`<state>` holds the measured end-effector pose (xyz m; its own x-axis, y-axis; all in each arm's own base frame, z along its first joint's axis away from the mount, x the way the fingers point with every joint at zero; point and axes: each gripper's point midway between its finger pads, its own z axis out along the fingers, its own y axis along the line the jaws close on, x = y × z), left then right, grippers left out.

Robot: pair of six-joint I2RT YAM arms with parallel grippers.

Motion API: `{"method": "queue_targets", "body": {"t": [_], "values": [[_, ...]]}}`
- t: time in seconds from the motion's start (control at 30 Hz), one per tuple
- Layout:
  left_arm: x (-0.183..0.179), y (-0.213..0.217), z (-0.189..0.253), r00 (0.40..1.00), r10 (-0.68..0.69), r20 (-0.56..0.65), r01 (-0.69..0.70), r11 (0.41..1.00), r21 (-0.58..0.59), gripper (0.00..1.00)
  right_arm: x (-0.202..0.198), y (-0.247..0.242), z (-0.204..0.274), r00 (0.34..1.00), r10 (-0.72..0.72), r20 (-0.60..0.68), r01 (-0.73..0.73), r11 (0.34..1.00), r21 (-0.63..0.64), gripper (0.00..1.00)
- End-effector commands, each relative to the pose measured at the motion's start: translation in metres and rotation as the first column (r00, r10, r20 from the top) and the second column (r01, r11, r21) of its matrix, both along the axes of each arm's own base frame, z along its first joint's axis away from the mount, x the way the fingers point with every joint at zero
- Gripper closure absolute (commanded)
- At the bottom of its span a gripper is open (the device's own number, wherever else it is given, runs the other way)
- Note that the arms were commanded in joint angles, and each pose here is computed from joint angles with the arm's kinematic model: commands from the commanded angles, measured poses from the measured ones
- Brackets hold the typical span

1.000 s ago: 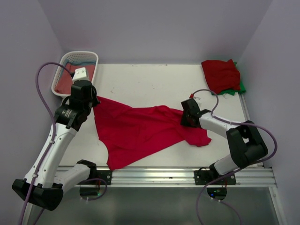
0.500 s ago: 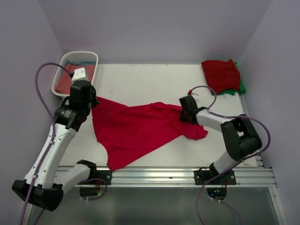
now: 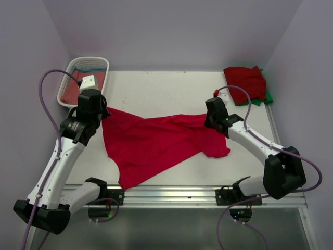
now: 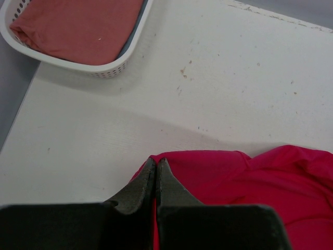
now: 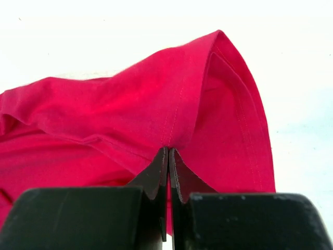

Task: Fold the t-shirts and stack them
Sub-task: Flatten out the tshirt

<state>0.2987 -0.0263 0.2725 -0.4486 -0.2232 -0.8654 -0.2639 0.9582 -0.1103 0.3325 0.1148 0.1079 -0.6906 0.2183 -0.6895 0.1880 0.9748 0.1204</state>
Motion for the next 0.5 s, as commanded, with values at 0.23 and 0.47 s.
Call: {"method": "queue_targets", "body": {"t": [0.23, 0.47], "values": [[0.003, 0.005, 0.010, 0.999, 0.012, 0.038, -0.013, 1.000, 0.003, 1.00, 0.001, -0.007, 0.006, 1.000, -0.002, -0.009, 0.002, 0.998, -0.056, 1.00], [0.006, -0.002, 0.023, 0.995, -0.025, 0.093, 0.027, 1.000, -0.014, 1.00, 0.011, -0.012, 0.051, 0.994, -0.003, 0.109, 0.009, 0.998, -0.060, 1.00]]}}
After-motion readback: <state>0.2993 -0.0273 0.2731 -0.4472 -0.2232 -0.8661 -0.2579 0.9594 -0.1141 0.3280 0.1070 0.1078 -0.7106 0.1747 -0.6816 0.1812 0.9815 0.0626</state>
